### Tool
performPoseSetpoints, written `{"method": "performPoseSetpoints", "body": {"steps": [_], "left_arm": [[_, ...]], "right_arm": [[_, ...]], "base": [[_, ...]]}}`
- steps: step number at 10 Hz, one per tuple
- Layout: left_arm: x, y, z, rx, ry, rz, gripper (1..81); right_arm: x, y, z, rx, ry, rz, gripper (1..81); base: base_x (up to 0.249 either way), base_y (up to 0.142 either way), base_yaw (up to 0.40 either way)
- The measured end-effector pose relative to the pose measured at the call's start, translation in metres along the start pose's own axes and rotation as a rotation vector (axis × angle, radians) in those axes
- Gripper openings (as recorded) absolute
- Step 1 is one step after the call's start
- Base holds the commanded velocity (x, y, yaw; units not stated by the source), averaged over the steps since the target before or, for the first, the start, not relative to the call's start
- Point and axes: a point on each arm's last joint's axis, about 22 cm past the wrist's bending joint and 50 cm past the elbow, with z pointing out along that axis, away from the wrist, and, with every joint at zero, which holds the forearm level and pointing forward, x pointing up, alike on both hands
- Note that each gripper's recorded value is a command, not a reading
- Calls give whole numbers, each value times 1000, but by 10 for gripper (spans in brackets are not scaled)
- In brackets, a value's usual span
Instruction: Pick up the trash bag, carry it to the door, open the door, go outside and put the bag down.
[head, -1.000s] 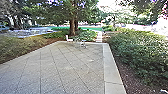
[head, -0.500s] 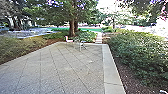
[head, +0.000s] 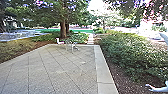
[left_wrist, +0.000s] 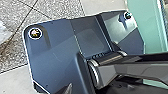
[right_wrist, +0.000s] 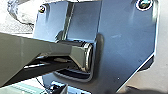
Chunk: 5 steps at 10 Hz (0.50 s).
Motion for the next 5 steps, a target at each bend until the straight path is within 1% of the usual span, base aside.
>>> {"method": "performPoseSetpoints", "body": {"steps": [1,2,3,4,5], "left_arm": [[-1,-4,0,11,7,9,811],[-6,-11,0,32,19,6,811],[-10,-17,0,53,35,5,811],[-14,-19,1,67,44,30,811],[-13,-18,1,72,67,32,811]], "right_arm": [[0,-1,0,1,12,12,811],[1,0,0,1,21,14,811],[7,0,0,1,42,13,811],[15,0,0,5,83,11,811],[21,0,-1,5,109,9,811]], "base": [[0,0,0],[0,0,0],[0,0,0],[0,0,0],[0,0,0]]}}
